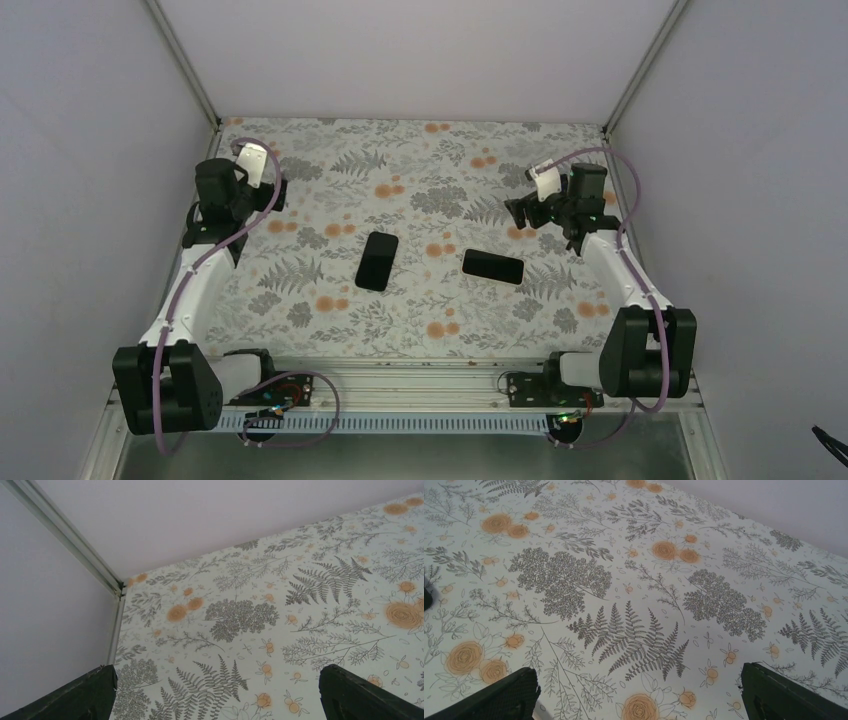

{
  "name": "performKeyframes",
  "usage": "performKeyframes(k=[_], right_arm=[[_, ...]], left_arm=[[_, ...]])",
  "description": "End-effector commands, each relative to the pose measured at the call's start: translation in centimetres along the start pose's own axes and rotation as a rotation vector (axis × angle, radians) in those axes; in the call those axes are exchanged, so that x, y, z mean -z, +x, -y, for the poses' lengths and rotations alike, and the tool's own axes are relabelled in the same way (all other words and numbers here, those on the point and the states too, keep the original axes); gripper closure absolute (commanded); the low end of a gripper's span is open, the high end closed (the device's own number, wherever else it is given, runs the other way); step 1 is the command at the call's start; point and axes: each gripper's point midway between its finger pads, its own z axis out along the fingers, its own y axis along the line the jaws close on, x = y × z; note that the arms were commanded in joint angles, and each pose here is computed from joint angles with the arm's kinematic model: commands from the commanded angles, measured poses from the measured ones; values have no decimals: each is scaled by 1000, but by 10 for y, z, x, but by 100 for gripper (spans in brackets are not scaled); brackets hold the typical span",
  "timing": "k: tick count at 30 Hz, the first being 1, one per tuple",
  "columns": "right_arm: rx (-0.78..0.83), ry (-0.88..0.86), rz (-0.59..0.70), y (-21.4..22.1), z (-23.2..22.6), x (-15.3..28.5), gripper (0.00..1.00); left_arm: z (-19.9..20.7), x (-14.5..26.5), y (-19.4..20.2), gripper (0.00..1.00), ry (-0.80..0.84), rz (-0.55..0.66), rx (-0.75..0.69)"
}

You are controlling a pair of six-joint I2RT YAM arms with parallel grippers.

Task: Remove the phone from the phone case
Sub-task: Adjust the phone at the center of the board.

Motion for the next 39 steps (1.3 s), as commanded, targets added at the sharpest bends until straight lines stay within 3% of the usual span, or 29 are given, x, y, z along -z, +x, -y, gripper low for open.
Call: performKeyframes(k=[1,4,8,12,17,31,39], right_arm=[[54,-15,-3,-4,0,7,0],[121,-59,-38,4,-8,8,0],[266,-231,-183,33,-54,12,0],[468,-240,-263,56,-99,14,0],[571,-261,-336,81,-129,2,0],[684,-67,-529,154,-93,10,0],[684,41,-590,172,-64,7,0]], left_arm=[[-2,1,-12,0,2,-5,-19],[1,1,-11,0,19,-10,-28],[3,4,-10,0,25,5,-53],[5,7,-11,0,30,18,-71],[10,7,-8,0,59,14,-83],[14,7,9,0,60,-5,-120],[17,2,7,0,79,-1,-105]])
